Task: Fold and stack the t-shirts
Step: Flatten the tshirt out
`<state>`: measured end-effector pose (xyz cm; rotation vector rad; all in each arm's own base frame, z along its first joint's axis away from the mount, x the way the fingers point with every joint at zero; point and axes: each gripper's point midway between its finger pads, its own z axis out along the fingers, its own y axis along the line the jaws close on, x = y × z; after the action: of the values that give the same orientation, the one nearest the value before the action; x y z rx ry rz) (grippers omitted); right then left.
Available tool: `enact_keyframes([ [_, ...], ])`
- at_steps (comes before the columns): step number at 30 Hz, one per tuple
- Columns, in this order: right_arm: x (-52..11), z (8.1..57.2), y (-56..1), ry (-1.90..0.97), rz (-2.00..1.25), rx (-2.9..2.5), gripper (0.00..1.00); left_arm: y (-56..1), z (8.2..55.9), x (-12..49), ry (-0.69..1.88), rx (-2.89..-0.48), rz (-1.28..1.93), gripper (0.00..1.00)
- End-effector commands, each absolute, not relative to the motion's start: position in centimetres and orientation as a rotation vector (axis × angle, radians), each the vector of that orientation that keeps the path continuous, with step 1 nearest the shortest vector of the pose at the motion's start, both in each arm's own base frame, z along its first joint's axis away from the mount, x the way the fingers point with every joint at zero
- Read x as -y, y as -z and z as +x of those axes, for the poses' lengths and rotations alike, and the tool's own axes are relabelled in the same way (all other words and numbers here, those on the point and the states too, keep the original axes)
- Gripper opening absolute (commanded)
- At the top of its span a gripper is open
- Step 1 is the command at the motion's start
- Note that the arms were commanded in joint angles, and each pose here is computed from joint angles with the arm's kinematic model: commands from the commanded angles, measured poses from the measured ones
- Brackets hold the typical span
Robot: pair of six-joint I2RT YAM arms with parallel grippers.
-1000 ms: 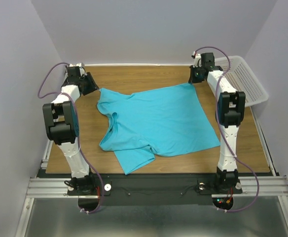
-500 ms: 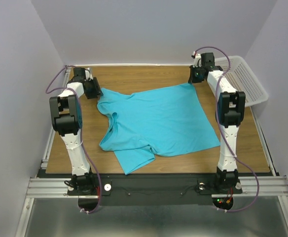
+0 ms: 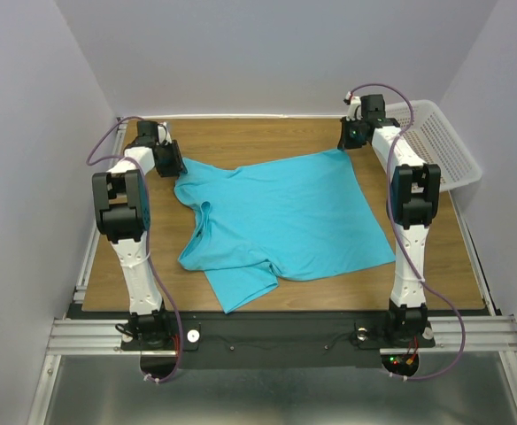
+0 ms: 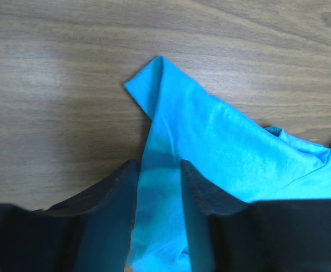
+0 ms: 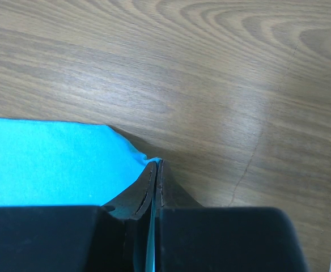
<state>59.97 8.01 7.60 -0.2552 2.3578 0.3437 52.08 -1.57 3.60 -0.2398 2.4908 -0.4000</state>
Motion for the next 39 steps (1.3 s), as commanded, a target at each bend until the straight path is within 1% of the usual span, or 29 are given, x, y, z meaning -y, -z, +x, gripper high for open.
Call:
enact_keyframes([
  [1, -8.8, 60.9, -9.4, -0.357, -0.263, -2.293, 0.01, -2.6, 51.6, 2.3, 0.396, -2.546, -0.222, 0.43],
  [4, -8.8, 60.9, -9.5, -0.357, -0.262, -2.291, 0.01, -3.2, 51.7, 2.9, 0.435, -2.537, -0.209, 0.38],
  [8, -8.9, 60.9, -9.5, -0.361, -0.257, -2.291, 0.01, -4.0, 51.6, 3.6, 0.483, -2.523, -0.192, 0.36],
  [12, -8.9, 61.0, -9.5, -0.362, -0.256, -2.290, 0.01, -4.4, 51.4, 3.8, 0.491, -2.518, -0.188, 0.37],
  [15, -8.9, 61.0, -9.5, -0.363, -0.254, -2.291, 0.01, -3.7, 51.1, 2.9, 0.431, -2.540, -0.213, 0.39],
  [17, -9.0, 60.9, -9.6, -0.365, -0.257, -2.290, 0.01, -3.4, 51.0, 2.6, 0.406, -2.549, -0.225, 0.39],
  [21, -9.0, 60.9, -9.4, -0.367, -0.253, -2.294, 0.01, -2.9, 51.0, 2.3, 0.369, -2.560, -0.236, 0.26],
  [22, -8.9, 60.9, -9.4, -0.365, -0.250, -2.294, 0.01, -2.8, 51.0, 2.5, 0.371, -2.564, -0.235, 0.20],
  [24, -8.8, 61.0, -9.4, -0.361, -0.249, -2.294, 0.01, -3.0, 51.1, 2.6, 0.383, -2.561, -0.232, 0.12],
  [26, -8.9, 61.0, -9.4, -0.363, -0.248, -2.293, 0.01, -3.3, 51.2, 2.7, 0.388, -2.554, -0.232, 0.08],
  [28, -8.9, 61.0, -9.5, -0.362, -0.250, -2.291, 0.01, -3.8, 51.4, 2.5, 0.372, -2.547, -0.236, 0.00],
  [32, -8.9, 61.0, -9.7, -0.360, -0.249, -2.289, 0.01, -6.6, 52.4, 1.6, 0.314, -2.476, -0.253, 0.00],
  [39, -8.6, 61.3, -10.7, -0.335, -0.249, -2.270, 0.01, -13.9, 54.0, 0.6, 0.253, -2.290, -0.231, 0.00],
])
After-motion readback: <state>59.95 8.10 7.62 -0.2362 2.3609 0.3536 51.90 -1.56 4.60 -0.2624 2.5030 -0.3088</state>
